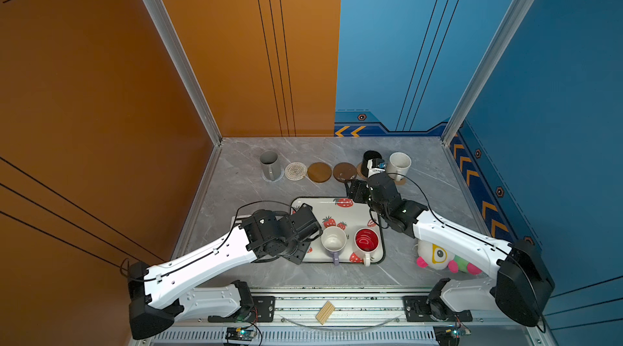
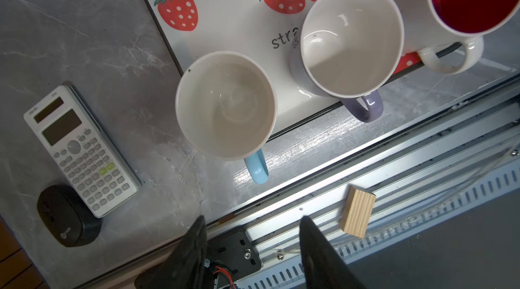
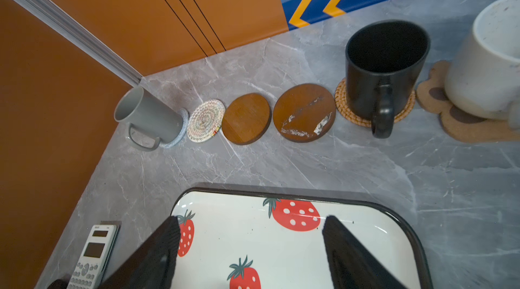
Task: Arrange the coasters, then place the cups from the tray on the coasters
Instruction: 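Move the left gripper over the light blue mug on the tray and lower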
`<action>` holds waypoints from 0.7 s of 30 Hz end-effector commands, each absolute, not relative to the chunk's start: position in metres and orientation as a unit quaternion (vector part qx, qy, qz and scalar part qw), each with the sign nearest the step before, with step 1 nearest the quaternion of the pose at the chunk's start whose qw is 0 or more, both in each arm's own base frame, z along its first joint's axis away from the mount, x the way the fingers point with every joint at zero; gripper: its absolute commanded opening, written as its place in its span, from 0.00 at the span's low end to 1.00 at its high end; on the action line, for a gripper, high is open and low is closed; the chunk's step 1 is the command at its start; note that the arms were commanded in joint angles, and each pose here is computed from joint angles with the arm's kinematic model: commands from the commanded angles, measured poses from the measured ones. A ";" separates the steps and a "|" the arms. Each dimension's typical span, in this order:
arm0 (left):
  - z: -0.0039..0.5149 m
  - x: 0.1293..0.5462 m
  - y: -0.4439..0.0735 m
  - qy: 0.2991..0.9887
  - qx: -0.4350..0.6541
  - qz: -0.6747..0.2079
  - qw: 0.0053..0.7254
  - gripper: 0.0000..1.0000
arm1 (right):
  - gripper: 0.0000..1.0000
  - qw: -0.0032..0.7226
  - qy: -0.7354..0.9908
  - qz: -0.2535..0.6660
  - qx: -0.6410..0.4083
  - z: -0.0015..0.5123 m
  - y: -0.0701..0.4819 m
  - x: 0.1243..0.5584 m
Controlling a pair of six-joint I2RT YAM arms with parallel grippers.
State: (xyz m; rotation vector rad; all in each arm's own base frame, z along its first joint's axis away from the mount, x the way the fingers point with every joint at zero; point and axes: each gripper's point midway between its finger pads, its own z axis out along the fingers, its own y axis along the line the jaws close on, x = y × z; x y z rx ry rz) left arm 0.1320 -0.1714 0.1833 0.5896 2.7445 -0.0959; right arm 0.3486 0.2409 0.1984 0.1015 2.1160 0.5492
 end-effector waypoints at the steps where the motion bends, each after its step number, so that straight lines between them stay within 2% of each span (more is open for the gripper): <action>1: 0.178 0.125 -0.159 0.971 0.166 -0.016 0.174 0.56 | 0.78 0.452 0.857 0.244 0.037 0.205 0.256 0.355; 7: 0.163 0.124 -0.153 0.974 0.147 0.005 0.174 0.64 | 0.78 0.455 0.855 0.247 0.030 0.208 0.265 0.352; 21: 0.136 0.139 -0.164 0.971 0.142 0.009 0.190 0.75 | 0.79 0.468 0.851 0.235 0.043 0.215 0.249 0.344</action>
